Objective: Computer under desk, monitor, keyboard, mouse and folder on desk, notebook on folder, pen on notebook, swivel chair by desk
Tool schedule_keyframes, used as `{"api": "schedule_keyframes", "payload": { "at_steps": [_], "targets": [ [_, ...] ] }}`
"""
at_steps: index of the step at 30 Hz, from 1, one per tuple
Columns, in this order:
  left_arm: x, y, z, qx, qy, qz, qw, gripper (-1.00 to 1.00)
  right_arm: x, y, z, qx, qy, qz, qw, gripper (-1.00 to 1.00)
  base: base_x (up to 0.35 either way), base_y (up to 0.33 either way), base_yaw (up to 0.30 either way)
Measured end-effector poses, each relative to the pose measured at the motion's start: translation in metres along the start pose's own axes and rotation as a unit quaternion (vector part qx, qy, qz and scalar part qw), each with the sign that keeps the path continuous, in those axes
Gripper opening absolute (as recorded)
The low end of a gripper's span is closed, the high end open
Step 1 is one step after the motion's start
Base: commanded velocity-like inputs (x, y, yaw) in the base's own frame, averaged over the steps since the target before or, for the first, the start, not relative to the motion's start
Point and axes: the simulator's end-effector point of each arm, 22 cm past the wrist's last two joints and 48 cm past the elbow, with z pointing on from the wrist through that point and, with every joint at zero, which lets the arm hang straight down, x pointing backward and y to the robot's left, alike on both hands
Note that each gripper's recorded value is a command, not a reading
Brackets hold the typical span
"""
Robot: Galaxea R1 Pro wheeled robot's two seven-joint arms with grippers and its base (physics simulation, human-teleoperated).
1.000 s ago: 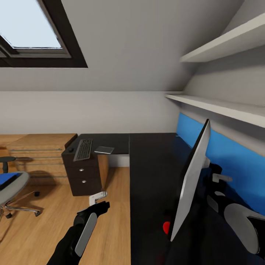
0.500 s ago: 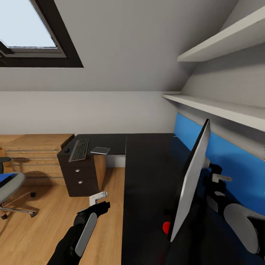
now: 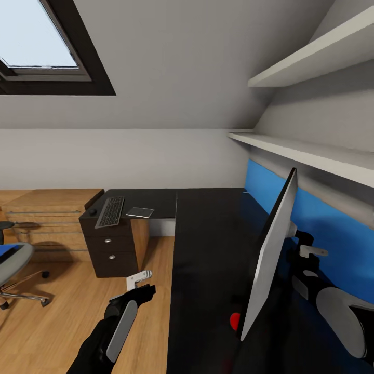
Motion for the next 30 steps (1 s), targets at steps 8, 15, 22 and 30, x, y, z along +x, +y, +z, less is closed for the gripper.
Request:
{"api": "schedule_keyframes", "payload": {
  "at_steps": [8,15,22,30],
  "targets": [
    [0.0000,0.0001,0.0000,0.000,0.000,0.000,1.0000,1.00,0.0000,0.0000,0.0000,0.000,0.000,0.000,1.0000,-1.00,0.000,0.000,0.000],
    [-0.0009,0.0008,0.0000,0.000,-0.002,0.000,1.0000,1.00,-0.0004,0.0005,0.0000,0.000,0.001,0.000,1.0000,-1.00,0.000,0.000,0.000],
    [-0.0010,0.0011,0.0001,-0.001,-0.002,0.000,1.0000,1.00,-0.0003,0.0008,0.0000,0.001,0.001,0.001,1.0000,-1.00,0.000,0.000,0.000],
    [-0.0010,0.0008,0.0001,0.000,-0.002,0.000,1.0000,1.00,-0.0003,0.0008,0.0000,0.001,0.001,0.001,1.0000,-1.00,0.000,0.000,0.000]
  ]
}}
